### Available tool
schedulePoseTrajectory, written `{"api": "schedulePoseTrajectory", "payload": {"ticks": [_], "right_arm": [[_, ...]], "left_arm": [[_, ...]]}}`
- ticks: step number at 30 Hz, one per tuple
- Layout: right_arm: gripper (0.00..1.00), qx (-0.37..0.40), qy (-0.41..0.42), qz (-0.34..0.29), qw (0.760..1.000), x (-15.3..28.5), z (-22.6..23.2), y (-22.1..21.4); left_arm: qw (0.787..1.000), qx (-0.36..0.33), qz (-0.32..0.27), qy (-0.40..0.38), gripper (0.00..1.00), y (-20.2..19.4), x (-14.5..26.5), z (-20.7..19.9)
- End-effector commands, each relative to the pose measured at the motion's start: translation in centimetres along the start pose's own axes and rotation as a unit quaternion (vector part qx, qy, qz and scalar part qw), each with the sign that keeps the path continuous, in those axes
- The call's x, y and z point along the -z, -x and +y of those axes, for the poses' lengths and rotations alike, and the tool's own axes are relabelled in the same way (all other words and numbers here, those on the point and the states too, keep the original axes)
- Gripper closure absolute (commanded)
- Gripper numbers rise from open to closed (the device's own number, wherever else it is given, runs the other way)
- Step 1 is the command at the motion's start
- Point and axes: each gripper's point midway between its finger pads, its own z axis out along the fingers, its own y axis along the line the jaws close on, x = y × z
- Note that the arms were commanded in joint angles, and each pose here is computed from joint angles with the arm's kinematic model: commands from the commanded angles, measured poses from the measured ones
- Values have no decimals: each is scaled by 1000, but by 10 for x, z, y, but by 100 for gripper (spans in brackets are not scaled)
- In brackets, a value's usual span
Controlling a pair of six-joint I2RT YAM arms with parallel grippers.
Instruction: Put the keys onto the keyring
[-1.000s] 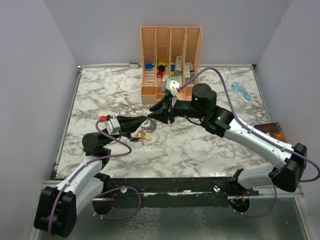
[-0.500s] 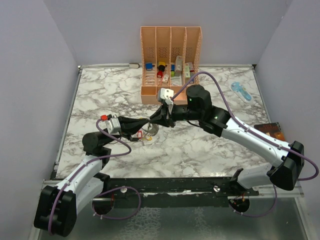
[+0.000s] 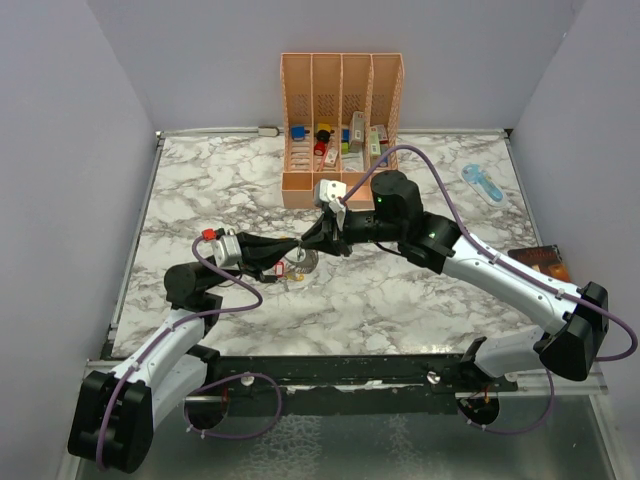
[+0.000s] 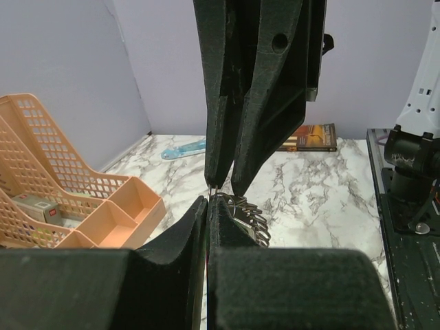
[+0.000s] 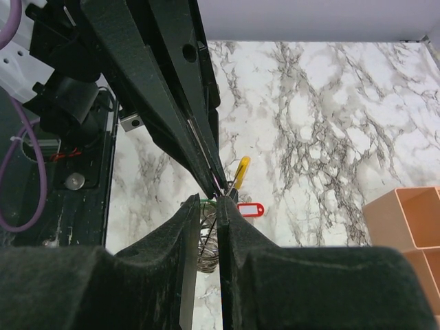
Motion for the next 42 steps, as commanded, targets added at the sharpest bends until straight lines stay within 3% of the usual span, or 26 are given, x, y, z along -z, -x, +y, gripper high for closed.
{"api": "schedulePoseTrajectory", "payload": {"ticks": [1, 23, 42], "right_arm": [[83, 24, -16, -20, 999, 0, -11, 16], [89, 27, -3, -15, 1000, -10, -19, 17], [82, 43, -3, -25, 999, -3, -15, 23]], "left_arm": [[999, -27, -20, -24, 100, 18, -5, -7], [999, -26, -15, -32, 100, 16, -4, -10], [999, -21, -2, -33, 100, 7, -3, -9]]}}
